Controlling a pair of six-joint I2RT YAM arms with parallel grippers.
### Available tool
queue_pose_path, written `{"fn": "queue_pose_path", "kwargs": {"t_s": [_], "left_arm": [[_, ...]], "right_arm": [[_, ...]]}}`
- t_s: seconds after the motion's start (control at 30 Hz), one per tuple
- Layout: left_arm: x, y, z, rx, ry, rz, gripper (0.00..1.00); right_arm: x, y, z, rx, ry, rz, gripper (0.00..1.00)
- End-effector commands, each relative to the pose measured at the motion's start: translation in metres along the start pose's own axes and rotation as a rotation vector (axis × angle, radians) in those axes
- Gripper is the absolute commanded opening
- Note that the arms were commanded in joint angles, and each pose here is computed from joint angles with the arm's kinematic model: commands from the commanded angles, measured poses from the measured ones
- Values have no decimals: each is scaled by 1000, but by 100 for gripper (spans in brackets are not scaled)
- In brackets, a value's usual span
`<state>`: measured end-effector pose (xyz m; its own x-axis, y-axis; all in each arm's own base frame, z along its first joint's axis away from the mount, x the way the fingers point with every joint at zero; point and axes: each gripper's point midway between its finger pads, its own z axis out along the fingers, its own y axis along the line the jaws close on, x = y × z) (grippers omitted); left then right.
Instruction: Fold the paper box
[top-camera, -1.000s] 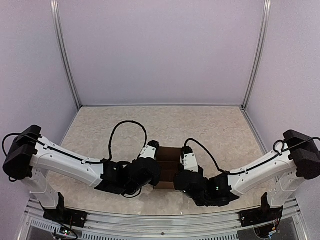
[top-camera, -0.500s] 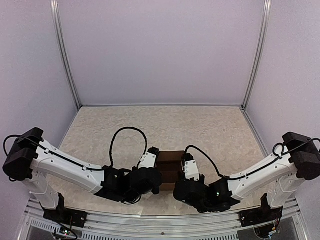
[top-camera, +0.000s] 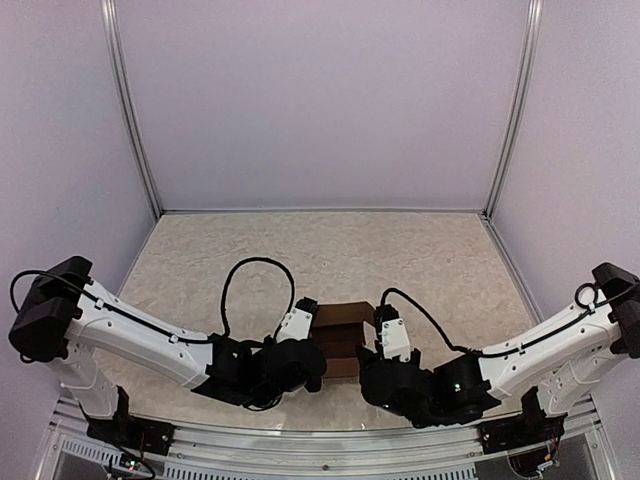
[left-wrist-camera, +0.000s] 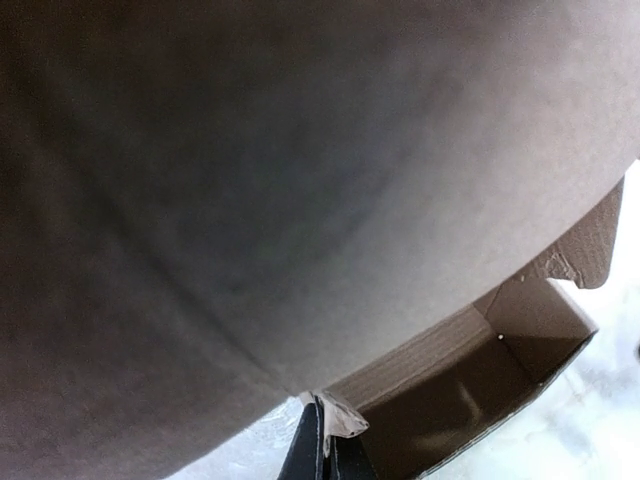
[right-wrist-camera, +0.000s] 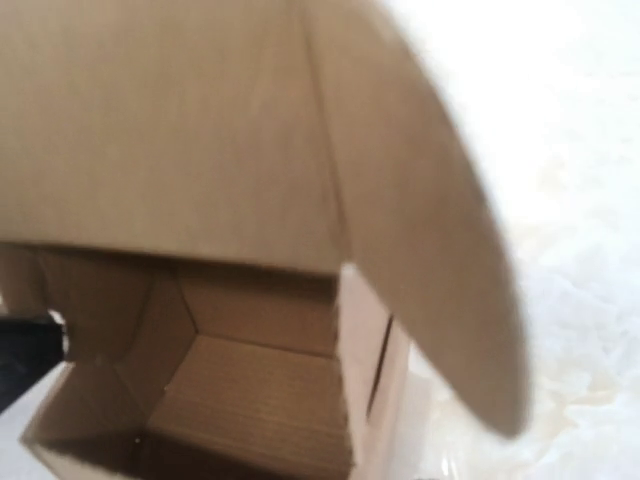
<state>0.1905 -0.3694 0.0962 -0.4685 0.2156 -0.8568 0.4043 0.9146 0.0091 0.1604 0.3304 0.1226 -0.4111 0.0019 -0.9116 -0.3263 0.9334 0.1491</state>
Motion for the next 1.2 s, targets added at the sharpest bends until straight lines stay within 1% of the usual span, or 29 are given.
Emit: {"fn": "queue_pose_path", "kwargs": {"t_s": [0.0, 0.1, 0.23, 0.5, 0.57, 0.7, 0.9, 1.0, 1.17], "left_arm": [[22, 3, 5, -27, 68, 66, 0], [22, 3, 5, -29, 67, 67, 0], [22, 2, 5, -28, 67, 67, 0], [22, 0, 6, -27, 69, 76, 0], [22, 0, 6, -27, 70, 77, 0], [21, -1, 7, -29, 68, 80, 0], [16, -6, 11, -41, 51, 102, 0], [10, -9, 15, -58, 28, 116, 0], [4, -13, 26, -77, 14, 133, 0]], "right_arm": [[1, -4, -13, -39, 31, -23, 39], [-2, -7, -21, -72, 48, -21, 43], [-15, -7, -31, -117, 42, -29, 43], [-83, 15, -52, -179, -73, -96, 43], [-97, 19, -53, -170, -97, -114, 43], [-115, 26, -39, -167, -89, -136, 33], [-131, 30, -3, -156, -76, -153, 27], [-126, 29, 16, -142, -45, -163, 25], [-116, 25, 39, -124, -28, -152, 24]]}}
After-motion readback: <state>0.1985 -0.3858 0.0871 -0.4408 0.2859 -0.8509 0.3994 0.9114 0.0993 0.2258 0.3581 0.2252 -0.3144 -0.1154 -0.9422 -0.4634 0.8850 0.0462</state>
